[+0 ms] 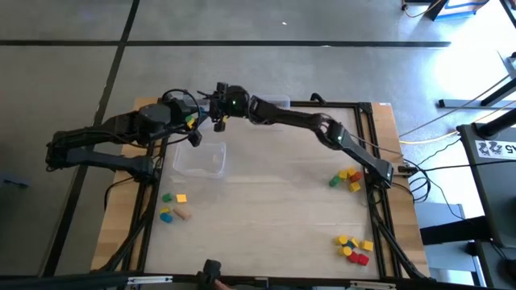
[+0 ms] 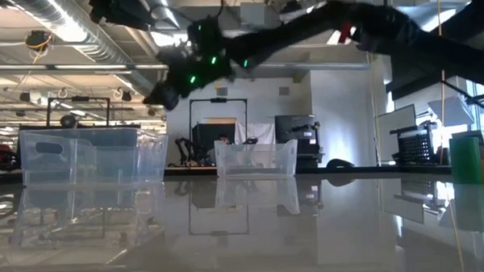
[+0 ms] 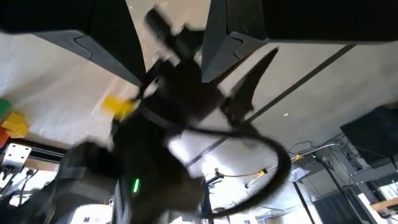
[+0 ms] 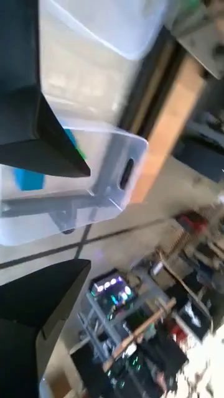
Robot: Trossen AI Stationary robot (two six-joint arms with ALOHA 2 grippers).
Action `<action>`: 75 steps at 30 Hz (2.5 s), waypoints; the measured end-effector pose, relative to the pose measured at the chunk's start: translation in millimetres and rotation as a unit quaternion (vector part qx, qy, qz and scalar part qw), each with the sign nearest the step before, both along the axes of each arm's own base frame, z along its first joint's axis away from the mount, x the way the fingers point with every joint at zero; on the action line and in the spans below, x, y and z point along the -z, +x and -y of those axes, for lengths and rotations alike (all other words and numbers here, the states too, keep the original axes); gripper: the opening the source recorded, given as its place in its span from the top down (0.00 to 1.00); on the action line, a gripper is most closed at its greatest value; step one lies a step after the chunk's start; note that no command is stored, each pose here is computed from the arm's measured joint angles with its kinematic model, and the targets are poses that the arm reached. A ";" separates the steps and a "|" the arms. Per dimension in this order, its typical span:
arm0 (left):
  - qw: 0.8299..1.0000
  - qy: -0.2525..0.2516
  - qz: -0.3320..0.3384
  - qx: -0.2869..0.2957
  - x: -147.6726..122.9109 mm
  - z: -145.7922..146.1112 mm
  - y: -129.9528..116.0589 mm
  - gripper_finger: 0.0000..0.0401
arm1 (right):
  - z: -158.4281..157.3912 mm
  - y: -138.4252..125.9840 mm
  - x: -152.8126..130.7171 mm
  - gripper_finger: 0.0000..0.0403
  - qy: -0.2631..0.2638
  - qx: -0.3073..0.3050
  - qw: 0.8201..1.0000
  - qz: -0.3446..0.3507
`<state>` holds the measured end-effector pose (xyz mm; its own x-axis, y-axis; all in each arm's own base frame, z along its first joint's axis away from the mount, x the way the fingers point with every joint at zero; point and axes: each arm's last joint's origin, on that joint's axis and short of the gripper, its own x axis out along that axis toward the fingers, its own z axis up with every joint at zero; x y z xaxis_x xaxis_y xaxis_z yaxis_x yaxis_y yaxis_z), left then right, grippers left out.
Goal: Sort blocks by size
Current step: Put the yellow square game block into the top left transparent bin
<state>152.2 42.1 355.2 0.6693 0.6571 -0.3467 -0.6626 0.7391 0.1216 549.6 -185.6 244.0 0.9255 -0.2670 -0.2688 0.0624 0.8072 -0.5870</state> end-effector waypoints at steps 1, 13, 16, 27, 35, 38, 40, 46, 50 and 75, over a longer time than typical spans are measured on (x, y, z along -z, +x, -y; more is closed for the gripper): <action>1.000 0.000 -0.001 0.000 0.1 0.0 0.0 0.61 | -1.9 -5.5 -8.6 0.42 -0.004 -0.003 1.000 -0.023; 1.000 0.002 -0.001 0.002 -0.2 0.0 0.1 0.61 | -31.8 -95.2 -102.4 0.42 -0.045 -0.058 0.965 -0.253; 1.000 0.003 -0.002 0.002 -0.1 0.1 0.1 0.61 | -40.8 -120.8 -121.9 0.42 -0.033 -0.058 0.954 -0.292; 0.998 -0.029 -0.013 0.063 7.5 4.6 16.7 0.61 | -89.7 -185.5 -149.4 0.42 0.059 -0.064 0.897 -0.433; 0.994 -0.027 -0.030 0.100 17.4 14.4 44.7 0.61 | -124.0 -222.2 -152.9 0.42 0.049 -0.025 0.892 -0.448; 0.992 -0.017 -0.033 0.117 24.7 18.6 58.3 0.61 | -133.0 -245.3 -145.6 0.42 0.061 -0.006 0.894 -0.443; 0.990 -0.009 -0.036 0.138 32.0 21.9 66.3 0.61 | -139.6 -266.2 -140.6 0.42 0.076 0.006 0.895 -0.439; 0.981 -0.006 -0.014 0.193 51.9 30.6 85.3 0.61 | -160.3 -330.2 -120.6 0.42 0.133 0.055 0.900 -0.411; 0.981 -0.012 -0.009 0.192 63.3 31.2 92.9 0.61 | -169.8 -366.8 -107.7 0.42 0.158 0.088 0.899 -0.398; 0.986 -0.029 0.011 0.162 84.8 20.1 112.0 0.61 | -179.7 -403.9 13.2 0.42 0.220 0.114 0.823 -0.511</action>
